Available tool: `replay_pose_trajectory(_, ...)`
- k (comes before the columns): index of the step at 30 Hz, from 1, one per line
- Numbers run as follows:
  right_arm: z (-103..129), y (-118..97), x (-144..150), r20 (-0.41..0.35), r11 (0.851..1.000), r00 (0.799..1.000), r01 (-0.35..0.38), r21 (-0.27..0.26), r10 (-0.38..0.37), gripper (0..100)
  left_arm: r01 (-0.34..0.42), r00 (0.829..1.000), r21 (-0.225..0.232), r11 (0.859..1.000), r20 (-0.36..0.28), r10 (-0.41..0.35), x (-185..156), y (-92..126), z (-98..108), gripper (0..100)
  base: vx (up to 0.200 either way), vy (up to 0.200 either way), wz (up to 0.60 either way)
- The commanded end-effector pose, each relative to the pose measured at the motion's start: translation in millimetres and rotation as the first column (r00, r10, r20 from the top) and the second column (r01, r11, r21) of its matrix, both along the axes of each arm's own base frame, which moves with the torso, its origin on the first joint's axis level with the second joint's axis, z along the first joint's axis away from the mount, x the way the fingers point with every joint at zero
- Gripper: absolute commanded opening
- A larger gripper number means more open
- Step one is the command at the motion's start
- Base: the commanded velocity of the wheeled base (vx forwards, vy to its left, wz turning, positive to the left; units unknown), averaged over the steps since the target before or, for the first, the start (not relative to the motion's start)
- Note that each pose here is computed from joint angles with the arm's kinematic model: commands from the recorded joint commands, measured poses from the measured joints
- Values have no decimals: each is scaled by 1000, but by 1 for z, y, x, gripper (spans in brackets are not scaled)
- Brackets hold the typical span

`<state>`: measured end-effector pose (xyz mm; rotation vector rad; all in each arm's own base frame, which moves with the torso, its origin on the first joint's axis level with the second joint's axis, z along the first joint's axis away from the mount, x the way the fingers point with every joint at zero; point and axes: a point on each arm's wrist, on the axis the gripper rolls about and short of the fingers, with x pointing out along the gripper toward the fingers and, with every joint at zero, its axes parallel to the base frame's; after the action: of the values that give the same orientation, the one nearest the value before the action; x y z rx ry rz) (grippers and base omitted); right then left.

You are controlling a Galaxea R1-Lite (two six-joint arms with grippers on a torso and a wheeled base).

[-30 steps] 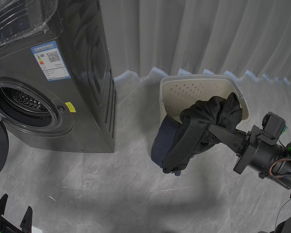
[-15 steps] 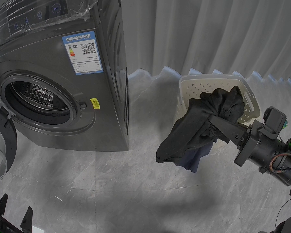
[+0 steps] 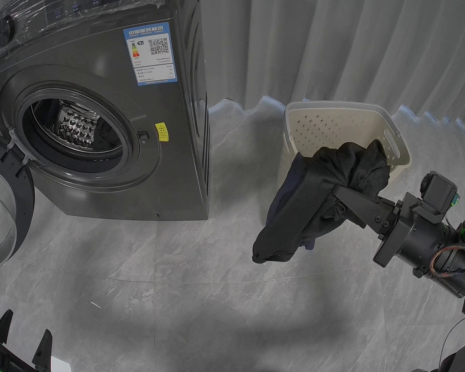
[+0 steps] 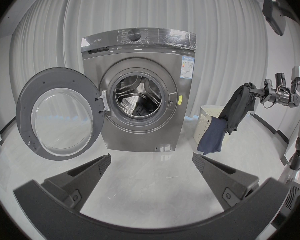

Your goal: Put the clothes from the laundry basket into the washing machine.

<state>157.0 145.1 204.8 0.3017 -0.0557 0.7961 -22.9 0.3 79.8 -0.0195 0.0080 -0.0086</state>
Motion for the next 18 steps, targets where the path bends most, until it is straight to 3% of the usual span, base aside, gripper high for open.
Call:
replay_pose_trajectory(1, 0, 0, 0, 1, 1000, 1000, -1, 1, 1, 0, 0, 1000, 0, 1000, -11, 0, 1, 0, -3, 100, 0, 200, 0)
replay_pose_trajectory(18, 1, 0, 0, 5, 1000, 1000, 2, 5, -2, 0, 0, 1000, 0, 1000, -12, 0, 1, 0, -3, 100, 0, 200, 0)
